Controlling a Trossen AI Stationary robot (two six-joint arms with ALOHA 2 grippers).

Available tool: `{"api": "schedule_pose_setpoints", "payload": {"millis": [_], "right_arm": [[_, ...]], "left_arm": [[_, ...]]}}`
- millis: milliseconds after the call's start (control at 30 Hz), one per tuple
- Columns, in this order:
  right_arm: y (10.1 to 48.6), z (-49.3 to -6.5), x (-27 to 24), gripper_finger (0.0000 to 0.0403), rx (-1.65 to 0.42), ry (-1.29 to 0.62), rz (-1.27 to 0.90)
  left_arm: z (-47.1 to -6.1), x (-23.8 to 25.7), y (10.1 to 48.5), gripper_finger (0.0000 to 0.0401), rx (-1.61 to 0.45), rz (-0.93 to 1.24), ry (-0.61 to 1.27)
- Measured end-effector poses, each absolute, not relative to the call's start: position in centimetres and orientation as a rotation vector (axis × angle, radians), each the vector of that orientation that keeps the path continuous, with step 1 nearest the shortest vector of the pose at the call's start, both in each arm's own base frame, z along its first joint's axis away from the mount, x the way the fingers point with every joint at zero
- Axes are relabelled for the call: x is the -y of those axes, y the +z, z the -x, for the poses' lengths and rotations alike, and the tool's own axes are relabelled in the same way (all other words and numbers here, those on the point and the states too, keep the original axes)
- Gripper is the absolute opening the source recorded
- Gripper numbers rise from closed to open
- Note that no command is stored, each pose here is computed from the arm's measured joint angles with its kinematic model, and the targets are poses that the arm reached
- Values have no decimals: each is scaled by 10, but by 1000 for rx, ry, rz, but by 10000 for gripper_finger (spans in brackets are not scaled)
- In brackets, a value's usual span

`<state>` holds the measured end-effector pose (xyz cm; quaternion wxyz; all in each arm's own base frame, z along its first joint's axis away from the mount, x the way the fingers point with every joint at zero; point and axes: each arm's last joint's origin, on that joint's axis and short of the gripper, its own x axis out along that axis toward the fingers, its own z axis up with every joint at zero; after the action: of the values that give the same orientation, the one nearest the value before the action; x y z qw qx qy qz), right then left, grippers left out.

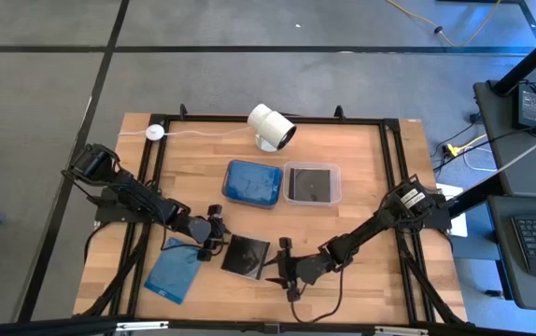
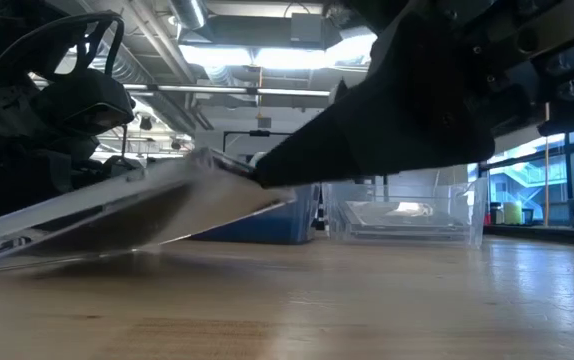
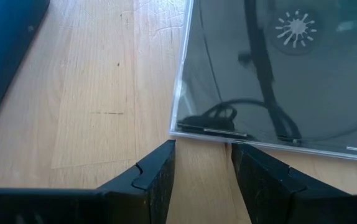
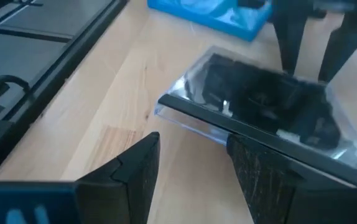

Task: Pick & place jewel cases by type
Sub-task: Put the black cd case into the transparent bin

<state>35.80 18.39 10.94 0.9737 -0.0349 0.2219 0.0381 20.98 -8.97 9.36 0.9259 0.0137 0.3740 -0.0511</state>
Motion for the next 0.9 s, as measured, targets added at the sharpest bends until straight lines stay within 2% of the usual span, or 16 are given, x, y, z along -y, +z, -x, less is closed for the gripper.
{"api": "schedule_pose_setpoints", "payload": {"millis": [233, 567, 767, 900], "right_arm": [[112, -359, -184, 204, -408, 105, 210], [119, -362, -185, 204, -321, 147, 539], [124, -365, -183, 205, -272, 146, 631], [117, -367, -174, 205, -314, 105, 660]], "left_arm": [[-210, 90, 94, 159, -767, -29, -104], [-210, 90, 94, 158, -765, -31, -99], [-210, 90, 94, 157, -764, -31, -98], [-212, 91, 95, 157, -751, -19, -100]]}}
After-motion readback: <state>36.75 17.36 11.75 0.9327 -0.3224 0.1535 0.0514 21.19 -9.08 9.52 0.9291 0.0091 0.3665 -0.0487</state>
